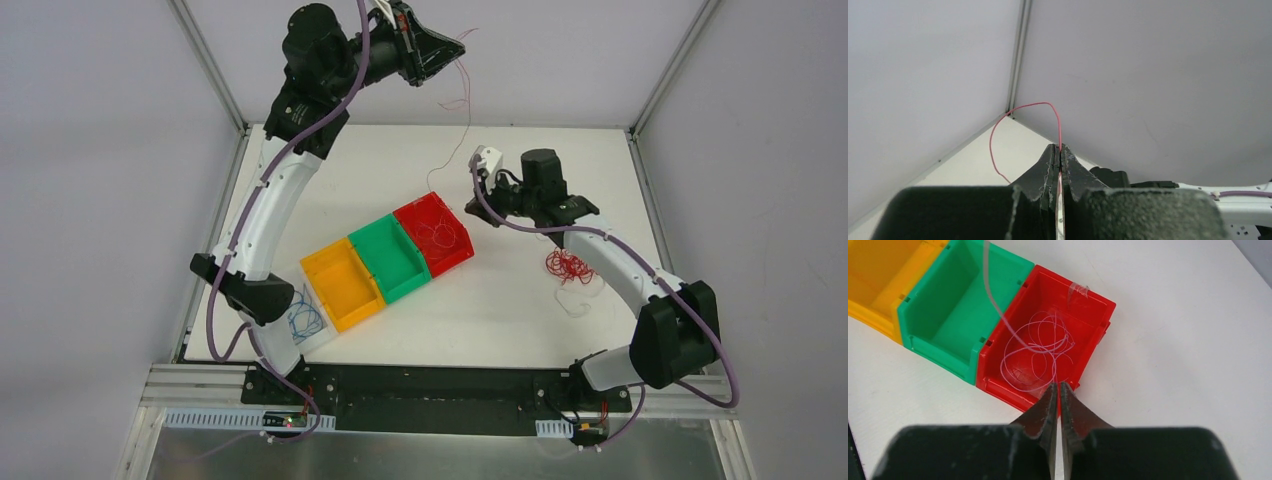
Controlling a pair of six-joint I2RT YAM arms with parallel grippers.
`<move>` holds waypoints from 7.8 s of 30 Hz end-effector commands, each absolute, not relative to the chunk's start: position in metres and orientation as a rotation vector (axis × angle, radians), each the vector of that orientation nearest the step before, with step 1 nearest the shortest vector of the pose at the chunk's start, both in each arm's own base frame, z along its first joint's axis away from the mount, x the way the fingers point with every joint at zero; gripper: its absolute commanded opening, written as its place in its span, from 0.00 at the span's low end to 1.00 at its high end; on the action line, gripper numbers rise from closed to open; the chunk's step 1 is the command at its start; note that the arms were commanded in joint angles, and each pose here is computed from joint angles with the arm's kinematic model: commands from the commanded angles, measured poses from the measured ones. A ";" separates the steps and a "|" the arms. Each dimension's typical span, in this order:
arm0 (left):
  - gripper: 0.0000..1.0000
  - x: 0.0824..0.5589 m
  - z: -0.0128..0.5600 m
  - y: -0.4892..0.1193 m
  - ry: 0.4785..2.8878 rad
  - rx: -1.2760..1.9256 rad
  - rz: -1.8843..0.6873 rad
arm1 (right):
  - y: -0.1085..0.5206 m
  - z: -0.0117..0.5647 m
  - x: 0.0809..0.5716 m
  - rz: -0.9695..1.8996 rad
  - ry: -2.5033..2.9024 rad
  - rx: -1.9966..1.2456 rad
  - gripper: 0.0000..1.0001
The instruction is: Untangle the cables
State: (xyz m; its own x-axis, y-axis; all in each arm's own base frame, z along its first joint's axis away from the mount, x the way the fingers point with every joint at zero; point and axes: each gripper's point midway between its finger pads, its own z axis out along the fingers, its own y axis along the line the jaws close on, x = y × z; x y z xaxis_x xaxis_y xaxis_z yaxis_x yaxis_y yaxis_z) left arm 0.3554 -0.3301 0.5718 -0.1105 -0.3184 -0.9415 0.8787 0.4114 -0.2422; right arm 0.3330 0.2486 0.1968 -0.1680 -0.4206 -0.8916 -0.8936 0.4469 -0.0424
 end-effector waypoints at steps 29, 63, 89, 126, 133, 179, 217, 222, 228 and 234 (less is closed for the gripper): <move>0.00 0.369 0.483 -0.298 1.543 0.518 -1.242 | 0.315 0.191 0.329 0.770 1.704 -1.240 0.00; 0.00 0.400 0.097 -0.302 2.337 0.632 -0.962 | 0.261 0.152 0.326 0.672 2.058 -0.962 0.46; 0.37 0.355 0.161 -0.325 2.324 0.931 -0.796 | 0.192 0.196 0.305 0.503 2.031 -0.935 0.51; 0.57 0.298 0.083 -0.588 2.186 1.012 -1.273 | -0.061 0.064 0.307 0.359 2.900 0.150 0.43; 0.13 0.319 0.092 -0.578 2.125 0.985 -1.202 | -0.072 0.052 0.298 0.291 2.945 0.122 0.17; 0.00 0.396 0.668 -0.184 1.045 0.376 -0.540 | -0.131 0.014 0.277 -0.007 3.031 0.015 0.00; 0.00 0.304 0.788 -0.107 0.587 0.270 -0.134 | -0.142 0.092 0.277 0.084 2.864 0.082 0.58; 0.00 0.301 0.793 -0.101 0.562 0.251 -0.104 | -0.148 0.088 0.269 0.147 2.904 0.140 0.62; 0.00 0.306 0.786 -0.103 0.593 0.264 -0.102 | -0.130 0.108 0.270 0.489 2.841 0.230 0.64; 0.00 0.321 0.766 -0.118 0.669 0.311 -0.164 | -0.080 0.173 0.278 0.984 2.612 0.195 0.65</move>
